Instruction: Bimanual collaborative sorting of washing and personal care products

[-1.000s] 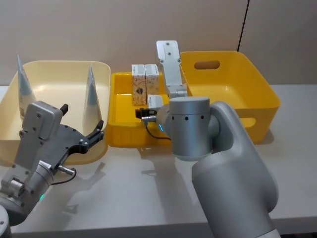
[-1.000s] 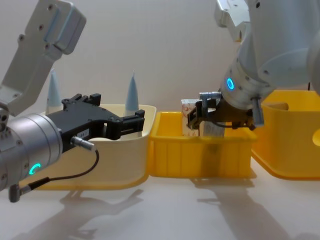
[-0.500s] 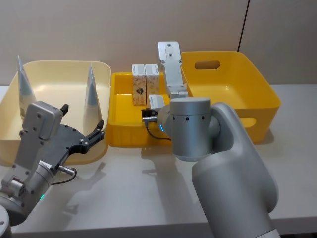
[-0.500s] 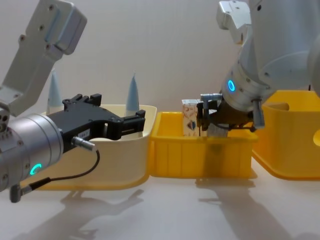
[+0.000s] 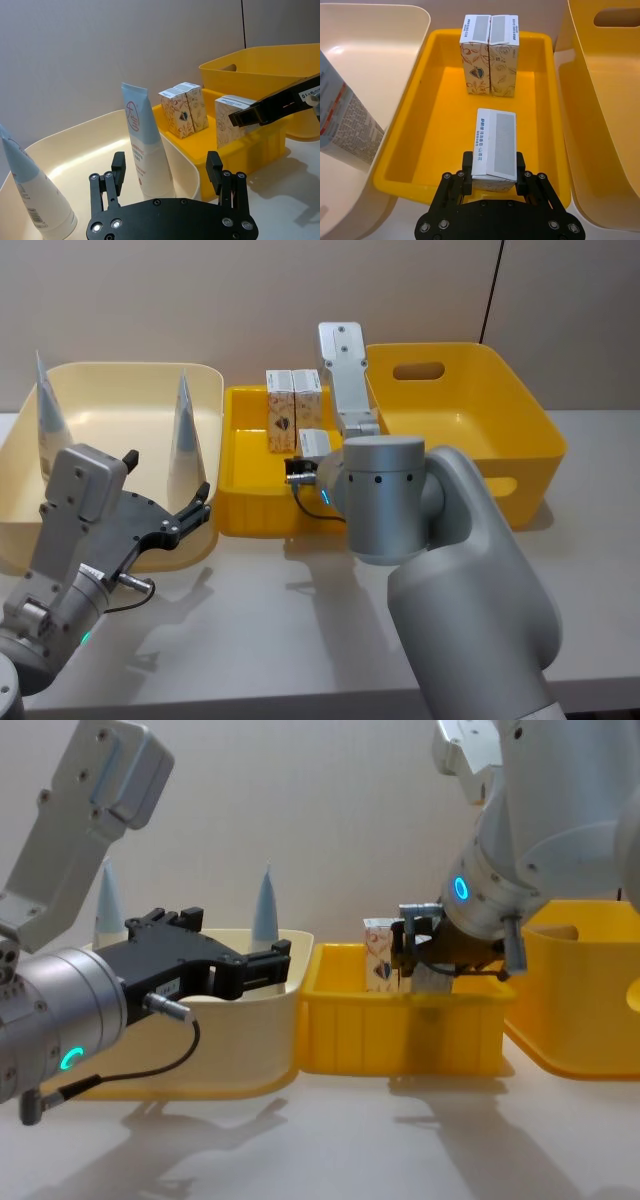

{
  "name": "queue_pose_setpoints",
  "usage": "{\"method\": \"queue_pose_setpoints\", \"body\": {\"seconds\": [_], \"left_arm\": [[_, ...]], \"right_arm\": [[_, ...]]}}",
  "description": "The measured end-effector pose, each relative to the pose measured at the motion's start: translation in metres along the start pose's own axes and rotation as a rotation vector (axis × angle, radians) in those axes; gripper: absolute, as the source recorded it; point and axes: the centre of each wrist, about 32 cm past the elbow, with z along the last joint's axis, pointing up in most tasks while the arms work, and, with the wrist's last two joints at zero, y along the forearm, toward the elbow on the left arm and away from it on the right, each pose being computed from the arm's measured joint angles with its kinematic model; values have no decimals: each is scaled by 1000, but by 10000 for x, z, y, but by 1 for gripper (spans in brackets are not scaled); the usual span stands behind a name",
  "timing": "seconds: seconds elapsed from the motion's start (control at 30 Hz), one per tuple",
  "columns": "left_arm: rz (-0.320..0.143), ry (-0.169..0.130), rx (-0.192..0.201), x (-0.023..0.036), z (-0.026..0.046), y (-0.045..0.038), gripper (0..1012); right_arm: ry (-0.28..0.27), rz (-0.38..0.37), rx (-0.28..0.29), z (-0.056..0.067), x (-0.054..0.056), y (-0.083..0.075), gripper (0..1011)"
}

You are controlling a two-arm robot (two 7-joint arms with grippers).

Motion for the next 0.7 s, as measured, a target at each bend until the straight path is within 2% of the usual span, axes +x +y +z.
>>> {"method": "queue_pose_setpoints", "body": {"seconds": [0.13, 0.33, 0.7], "left_arm": [[0, 0, 0, 0, 0, 0, 1002], [0, 0, 0, 0, 0, 0, 1002], [0, 0, 0, 0, 0, 0, 1002]], "right_arm": [[-4, 9, 19, -6, -1, -18, 452], [-13, 30, 78, 25, 16, -82, 452], [-26, 68, 230, 178, 101, -267, 452]]}}
